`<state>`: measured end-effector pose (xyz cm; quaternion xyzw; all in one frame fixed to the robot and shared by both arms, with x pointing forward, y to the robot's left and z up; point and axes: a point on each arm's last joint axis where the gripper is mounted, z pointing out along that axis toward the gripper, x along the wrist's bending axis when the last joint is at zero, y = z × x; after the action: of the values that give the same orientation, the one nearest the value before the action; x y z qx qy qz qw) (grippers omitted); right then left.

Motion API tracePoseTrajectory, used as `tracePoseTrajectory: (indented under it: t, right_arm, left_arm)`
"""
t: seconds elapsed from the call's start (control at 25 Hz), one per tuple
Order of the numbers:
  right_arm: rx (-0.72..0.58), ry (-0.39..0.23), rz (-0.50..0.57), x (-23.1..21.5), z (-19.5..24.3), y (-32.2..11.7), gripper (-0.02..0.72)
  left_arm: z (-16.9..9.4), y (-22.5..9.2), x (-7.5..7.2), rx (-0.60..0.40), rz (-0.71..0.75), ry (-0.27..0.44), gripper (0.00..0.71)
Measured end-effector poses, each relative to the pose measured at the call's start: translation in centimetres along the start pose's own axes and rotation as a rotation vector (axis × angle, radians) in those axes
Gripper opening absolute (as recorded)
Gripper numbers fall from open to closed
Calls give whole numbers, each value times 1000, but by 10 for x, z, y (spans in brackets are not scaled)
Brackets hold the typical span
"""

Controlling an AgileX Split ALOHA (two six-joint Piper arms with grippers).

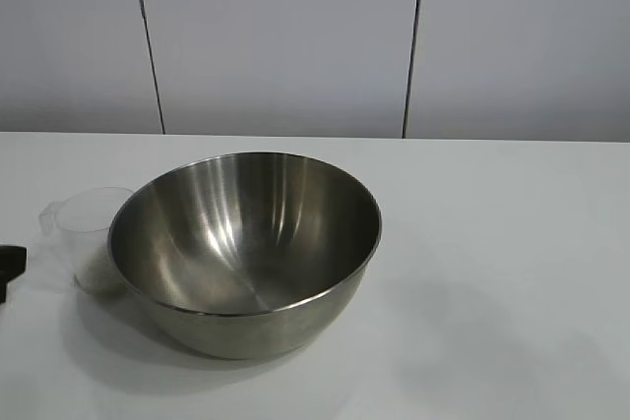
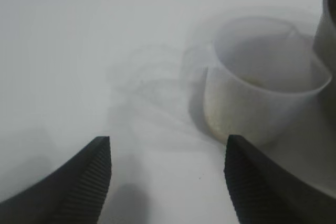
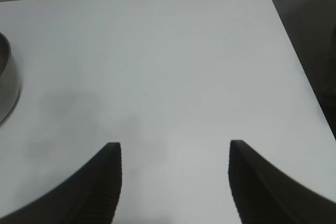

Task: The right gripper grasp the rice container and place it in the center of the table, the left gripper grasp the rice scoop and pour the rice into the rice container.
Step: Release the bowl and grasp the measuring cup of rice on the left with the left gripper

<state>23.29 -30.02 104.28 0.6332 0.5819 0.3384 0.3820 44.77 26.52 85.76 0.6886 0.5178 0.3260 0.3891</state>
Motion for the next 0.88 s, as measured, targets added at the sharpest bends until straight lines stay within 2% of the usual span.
tracePoseTrajectory:
  t: [0.16, 0.28, 0.52, 0.88]
  right_arm:
    - [0, 1, 0, 0, 0, 0, 409]
    - [1, 1, 0, 0, 0, 0, 409]
    - [1, 1, 0, 0, 0, 0, 409]
    - [0, 1, 0, 0, 0, 0, 409]
  left_arm:
    - [14, 8, 4, -37, 141, 12, 456]
    - [22, 10, 10, -59, 175, 31, 456]
    - [27, -1, 17, -18, 171, 11, 456]
    - [47, 1, 19, -43, 78, -51, 454]
